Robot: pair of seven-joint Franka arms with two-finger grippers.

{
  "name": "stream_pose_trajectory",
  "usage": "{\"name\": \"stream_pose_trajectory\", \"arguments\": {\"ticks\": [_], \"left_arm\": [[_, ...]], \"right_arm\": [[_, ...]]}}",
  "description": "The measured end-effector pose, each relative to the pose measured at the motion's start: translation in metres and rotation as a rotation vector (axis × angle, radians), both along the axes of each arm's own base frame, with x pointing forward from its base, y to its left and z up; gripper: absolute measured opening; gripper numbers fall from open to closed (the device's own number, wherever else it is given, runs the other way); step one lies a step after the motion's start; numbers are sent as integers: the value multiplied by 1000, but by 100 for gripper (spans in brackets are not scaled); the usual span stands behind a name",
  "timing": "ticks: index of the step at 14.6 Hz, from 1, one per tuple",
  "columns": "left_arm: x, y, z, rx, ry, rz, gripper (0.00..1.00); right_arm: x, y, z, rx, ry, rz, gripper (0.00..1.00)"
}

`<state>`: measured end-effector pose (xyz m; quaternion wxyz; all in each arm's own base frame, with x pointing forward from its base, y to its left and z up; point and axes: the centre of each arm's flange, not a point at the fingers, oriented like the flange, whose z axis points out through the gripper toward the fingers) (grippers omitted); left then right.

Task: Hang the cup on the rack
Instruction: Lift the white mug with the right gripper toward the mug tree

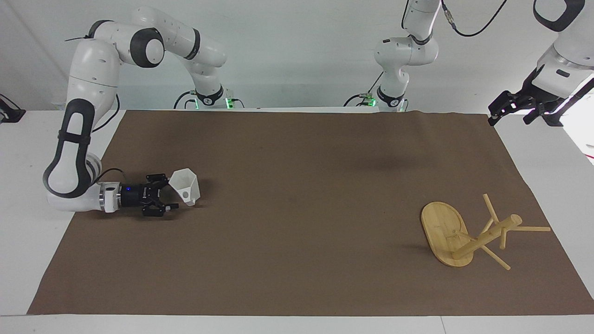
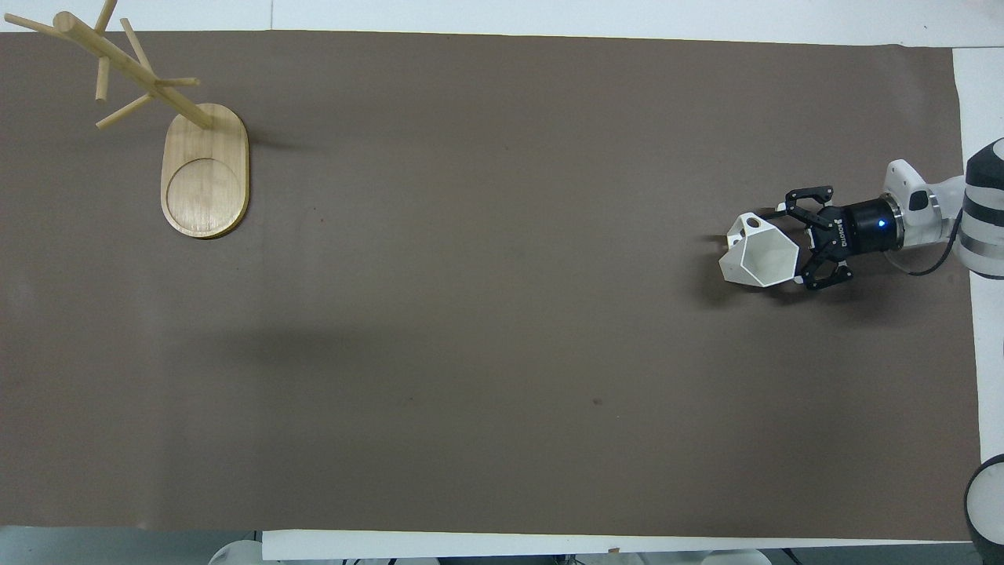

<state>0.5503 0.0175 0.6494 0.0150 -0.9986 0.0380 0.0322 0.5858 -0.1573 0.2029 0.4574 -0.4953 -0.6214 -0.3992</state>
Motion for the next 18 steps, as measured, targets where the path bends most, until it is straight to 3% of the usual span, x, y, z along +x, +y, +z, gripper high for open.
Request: {"name": "stream_pose_trajectory", "arguments": {"ticks": [3, 10, 15, 18], "left_arm": [[0, 0, 0, 0, 0, 0, 100], [0, 0, 0, 0, 0, 0, 100], [0, 0, 0, 0, 0, 0, 100], [0, 0, 0, 0, 0, 0, 100]], "right_arm": [[-3, 12, -4, 23, -25, 25, 100], [-25, 28, -3, 46, 6, 30, 100], [-44, 34, 7, -7, 5, -8, 100], [-45, 34, 4, -19, -12, -29, 78]]}}
